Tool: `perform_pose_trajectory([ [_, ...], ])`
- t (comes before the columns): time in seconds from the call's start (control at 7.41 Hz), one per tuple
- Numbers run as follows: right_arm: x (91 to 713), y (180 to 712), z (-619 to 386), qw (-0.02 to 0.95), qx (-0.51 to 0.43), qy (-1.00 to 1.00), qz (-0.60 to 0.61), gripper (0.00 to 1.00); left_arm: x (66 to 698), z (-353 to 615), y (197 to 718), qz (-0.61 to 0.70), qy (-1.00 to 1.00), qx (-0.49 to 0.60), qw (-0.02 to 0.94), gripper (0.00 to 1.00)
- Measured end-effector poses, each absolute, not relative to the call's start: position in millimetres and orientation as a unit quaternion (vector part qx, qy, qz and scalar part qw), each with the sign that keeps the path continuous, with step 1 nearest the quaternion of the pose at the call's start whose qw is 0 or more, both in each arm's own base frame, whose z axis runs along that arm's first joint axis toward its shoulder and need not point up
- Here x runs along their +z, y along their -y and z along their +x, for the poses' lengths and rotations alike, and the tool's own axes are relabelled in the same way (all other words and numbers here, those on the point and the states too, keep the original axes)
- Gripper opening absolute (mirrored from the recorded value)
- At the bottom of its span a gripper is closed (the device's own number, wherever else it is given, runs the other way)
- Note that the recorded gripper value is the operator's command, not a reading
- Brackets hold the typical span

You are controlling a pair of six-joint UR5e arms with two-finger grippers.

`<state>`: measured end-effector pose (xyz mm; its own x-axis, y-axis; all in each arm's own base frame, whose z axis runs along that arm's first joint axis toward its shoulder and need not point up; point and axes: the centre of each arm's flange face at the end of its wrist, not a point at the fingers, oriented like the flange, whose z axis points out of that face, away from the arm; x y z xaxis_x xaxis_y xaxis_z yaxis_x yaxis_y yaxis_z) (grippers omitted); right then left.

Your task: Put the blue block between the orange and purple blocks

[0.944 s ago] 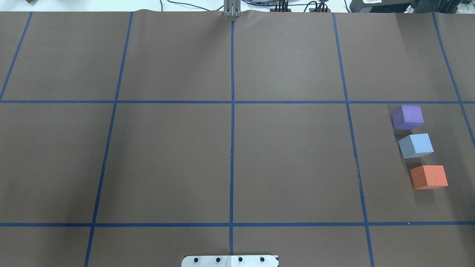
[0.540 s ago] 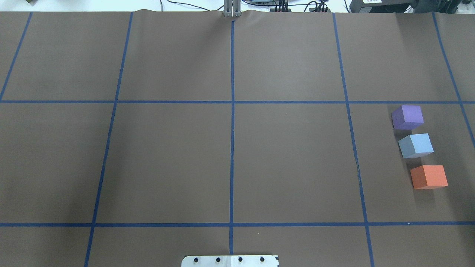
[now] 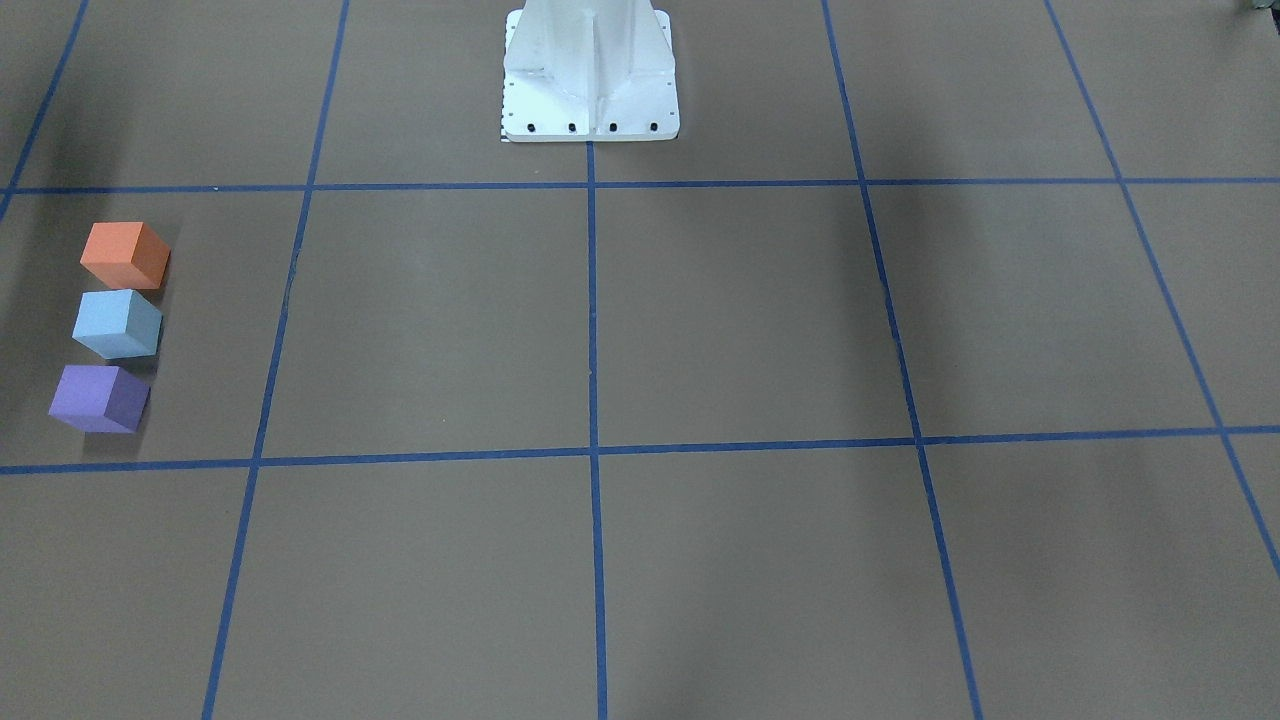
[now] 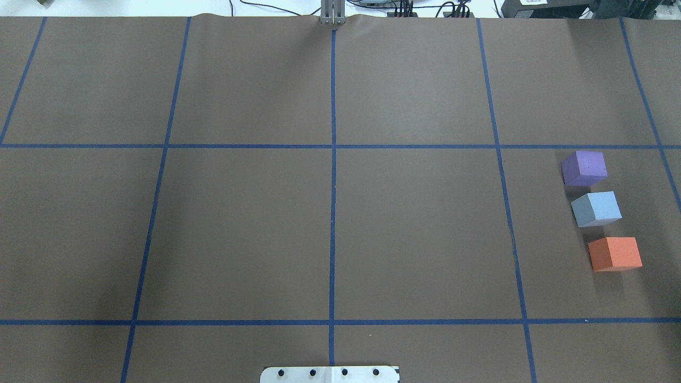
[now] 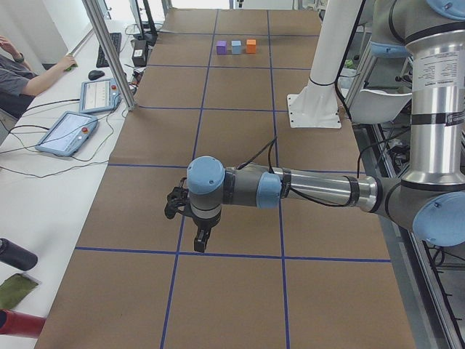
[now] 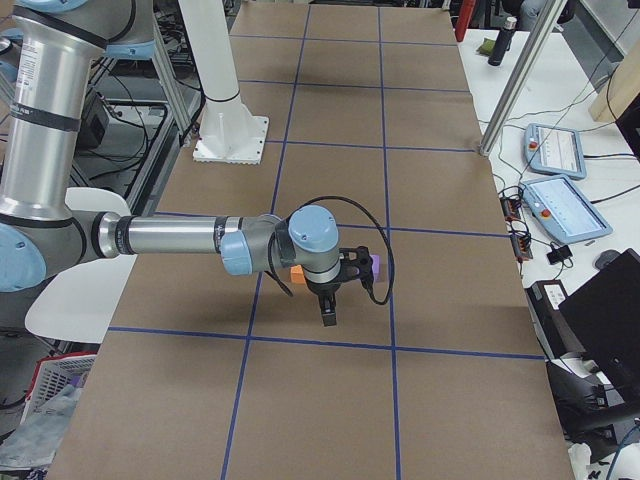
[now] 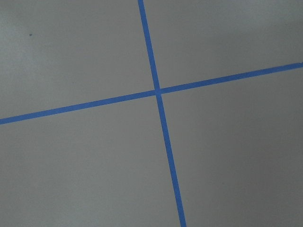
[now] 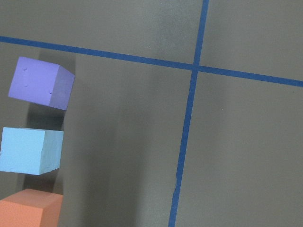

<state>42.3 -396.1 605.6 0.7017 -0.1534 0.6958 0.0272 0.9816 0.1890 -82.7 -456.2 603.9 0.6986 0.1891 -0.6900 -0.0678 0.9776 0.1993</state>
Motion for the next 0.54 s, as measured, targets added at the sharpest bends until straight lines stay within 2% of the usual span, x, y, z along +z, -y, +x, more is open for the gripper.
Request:
perform_pose_trajectory([
  [0.54, 604.0, 396.6, 42.3, 0.918, -0.051, 0.384, 0.084, 1.0, 601.8, -82.9, 456.1, 0.081, -0.381, 0.07, 0.919, 1.0],
])
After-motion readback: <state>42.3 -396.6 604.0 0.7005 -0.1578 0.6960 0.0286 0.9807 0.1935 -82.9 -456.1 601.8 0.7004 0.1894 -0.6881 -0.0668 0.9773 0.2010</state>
